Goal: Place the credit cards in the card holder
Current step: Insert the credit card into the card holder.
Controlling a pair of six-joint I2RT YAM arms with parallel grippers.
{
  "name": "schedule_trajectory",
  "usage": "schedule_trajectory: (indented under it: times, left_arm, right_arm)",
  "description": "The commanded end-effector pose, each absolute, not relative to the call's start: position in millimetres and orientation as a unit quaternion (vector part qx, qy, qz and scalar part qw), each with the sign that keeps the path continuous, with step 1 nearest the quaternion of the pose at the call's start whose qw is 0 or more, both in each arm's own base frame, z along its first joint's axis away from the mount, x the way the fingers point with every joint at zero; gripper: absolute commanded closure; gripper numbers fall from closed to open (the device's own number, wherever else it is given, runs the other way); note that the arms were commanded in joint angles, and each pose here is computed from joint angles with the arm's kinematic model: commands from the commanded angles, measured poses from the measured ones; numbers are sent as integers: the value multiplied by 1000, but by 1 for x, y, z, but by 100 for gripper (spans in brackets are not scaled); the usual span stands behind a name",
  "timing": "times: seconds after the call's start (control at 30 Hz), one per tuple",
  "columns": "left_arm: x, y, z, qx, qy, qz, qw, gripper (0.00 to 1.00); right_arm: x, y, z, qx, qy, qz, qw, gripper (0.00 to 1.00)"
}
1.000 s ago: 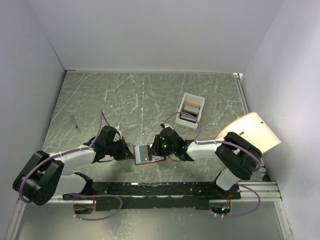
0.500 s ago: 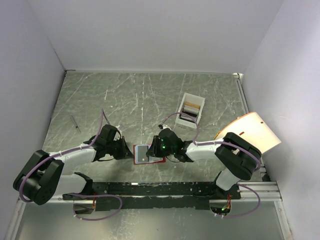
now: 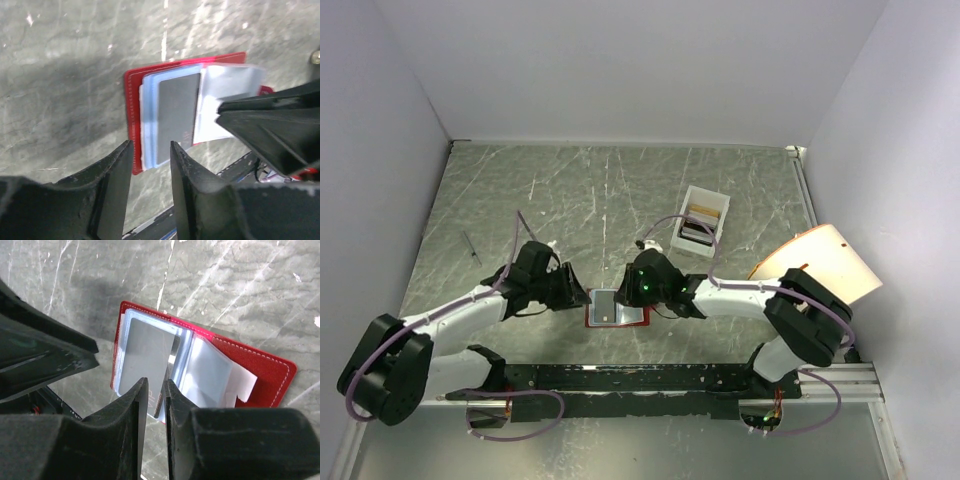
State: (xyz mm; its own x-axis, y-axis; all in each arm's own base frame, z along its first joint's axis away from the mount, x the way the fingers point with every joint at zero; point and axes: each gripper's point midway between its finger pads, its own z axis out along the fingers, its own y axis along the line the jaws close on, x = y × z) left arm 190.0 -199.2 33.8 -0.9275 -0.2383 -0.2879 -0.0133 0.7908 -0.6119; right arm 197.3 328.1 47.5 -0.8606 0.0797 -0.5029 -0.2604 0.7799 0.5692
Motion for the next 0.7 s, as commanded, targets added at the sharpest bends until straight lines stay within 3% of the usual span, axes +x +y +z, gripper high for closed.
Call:
schedule_trajectory:
  times: [0.0,0.17,0.4,0.67]
  left_arm:
    - [203,-203,63,-71,918,-329,211,51]
    - [203,-214,71,-57,904,-365,215,46]
    - [196,-228,61,-42,894,-405,188,47]
    - [201,-227,62,-37,895,-397,200,42]
  right_arm:
    - [202,332,40,-57,914,311,256,81]
    - [199,335,29,-56,915,315,243,82]
    - [193,330,7,-59,927,296,222,86]
    - [188,317,-10,-46,936,276,213,90]
